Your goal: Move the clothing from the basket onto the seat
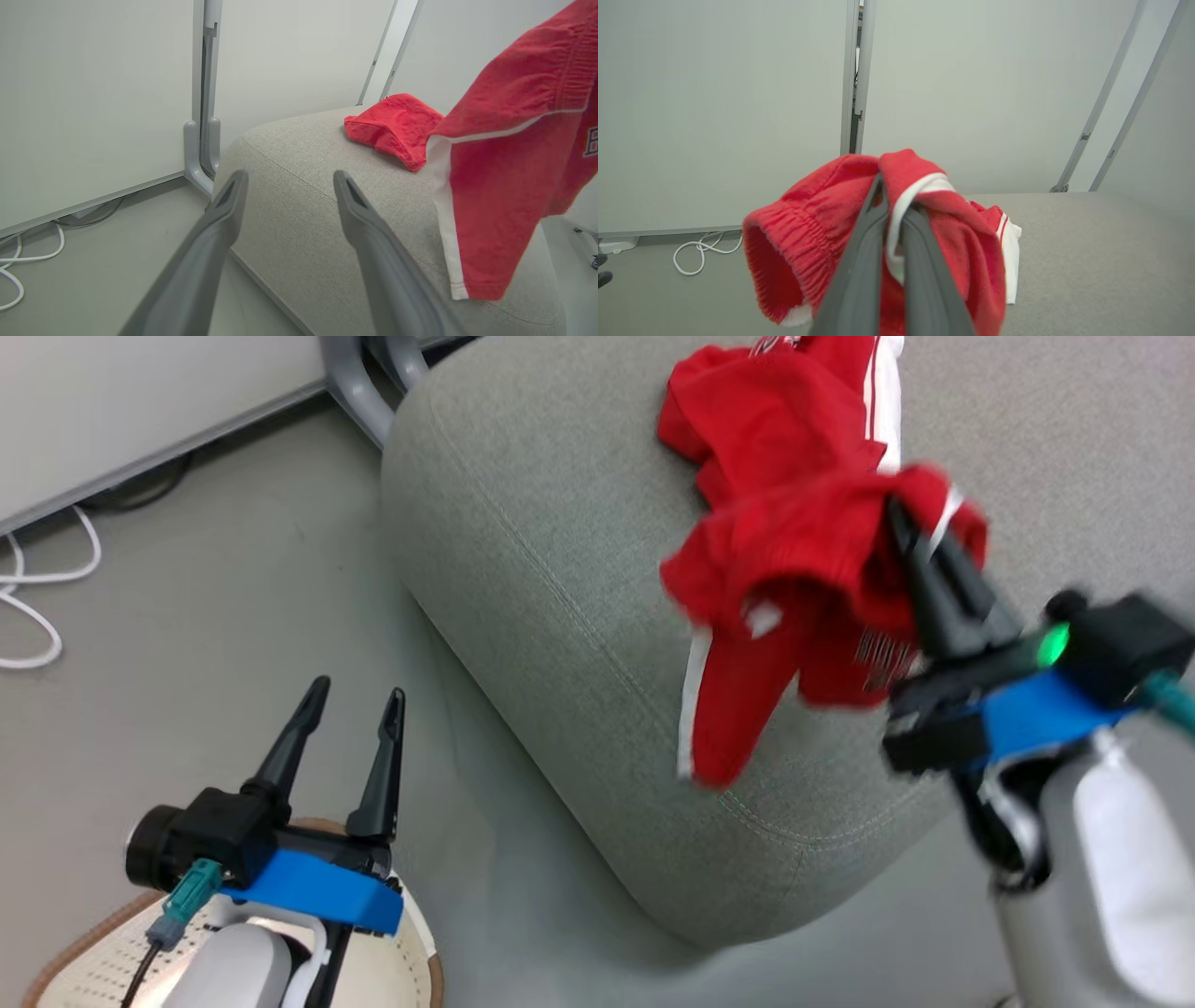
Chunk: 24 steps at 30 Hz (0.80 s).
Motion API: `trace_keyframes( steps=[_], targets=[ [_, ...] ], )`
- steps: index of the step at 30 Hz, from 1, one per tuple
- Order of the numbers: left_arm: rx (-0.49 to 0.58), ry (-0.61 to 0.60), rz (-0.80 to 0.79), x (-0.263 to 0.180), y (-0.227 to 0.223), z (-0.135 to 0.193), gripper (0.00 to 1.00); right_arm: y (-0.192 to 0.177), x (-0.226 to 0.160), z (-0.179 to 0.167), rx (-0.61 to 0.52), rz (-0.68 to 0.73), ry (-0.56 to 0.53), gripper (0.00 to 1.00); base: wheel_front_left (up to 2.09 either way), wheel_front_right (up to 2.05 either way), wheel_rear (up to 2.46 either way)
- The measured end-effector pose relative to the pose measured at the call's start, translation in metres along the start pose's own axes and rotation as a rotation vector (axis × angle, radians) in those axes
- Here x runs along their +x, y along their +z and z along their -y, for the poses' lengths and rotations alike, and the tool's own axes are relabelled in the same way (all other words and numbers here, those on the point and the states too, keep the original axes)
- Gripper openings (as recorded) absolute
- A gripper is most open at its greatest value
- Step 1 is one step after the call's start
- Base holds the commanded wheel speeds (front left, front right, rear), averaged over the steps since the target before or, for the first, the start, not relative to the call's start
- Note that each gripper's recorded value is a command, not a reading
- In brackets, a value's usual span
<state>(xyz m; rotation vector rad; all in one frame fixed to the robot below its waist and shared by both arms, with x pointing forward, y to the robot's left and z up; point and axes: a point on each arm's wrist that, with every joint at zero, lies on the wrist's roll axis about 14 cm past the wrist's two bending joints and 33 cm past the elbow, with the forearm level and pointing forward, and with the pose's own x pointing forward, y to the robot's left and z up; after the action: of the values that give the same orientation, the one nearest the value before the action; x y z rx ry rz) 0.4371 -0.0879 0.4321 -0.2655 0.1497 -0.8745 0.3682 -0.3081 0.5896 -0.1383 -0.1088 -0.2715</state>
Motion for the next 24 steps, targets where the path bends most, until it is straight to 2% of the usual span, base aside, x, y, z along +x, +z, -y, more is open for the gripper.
trace_keyframes(
  steps=[5,11,14,18,24],
  targets=[
    [0.001,0.006,-0.018,0.005,-0.016,-0.019,1.0,0.031,0.056,0.031,-0.087,0.055,-0.026,0.0,0.0,0.0,0.0],
    [0.018,0.02,-0.038,0.009,-0.03,-0.049,1.0,0.057,0.12,0.065,-0.104,0.126,-0.095,0.0,0.0,0.0,0.0],
    [0.02,0.031,-0.043,0.005,-0.035,-0.062,1.0,0.059,0.146,0.08,-0.124,0.147,-0.14,0.0,0.0,0.0,0.0],
    [0.009,0.048,-0.054,-0.001,-0.044,-0.076,1.0,0.027,0.171,0.089,-0.127,0.102,-0.184,0.0,0.0,0.0,0.0],
    [0.007,0.091,-0.063,-0.012,-0.052,-0.095,1.0,-0.066,0.184,0.084,-0.129,-0.098,-0.19,0.0,0.0,0.0,0.0]
  ],
)
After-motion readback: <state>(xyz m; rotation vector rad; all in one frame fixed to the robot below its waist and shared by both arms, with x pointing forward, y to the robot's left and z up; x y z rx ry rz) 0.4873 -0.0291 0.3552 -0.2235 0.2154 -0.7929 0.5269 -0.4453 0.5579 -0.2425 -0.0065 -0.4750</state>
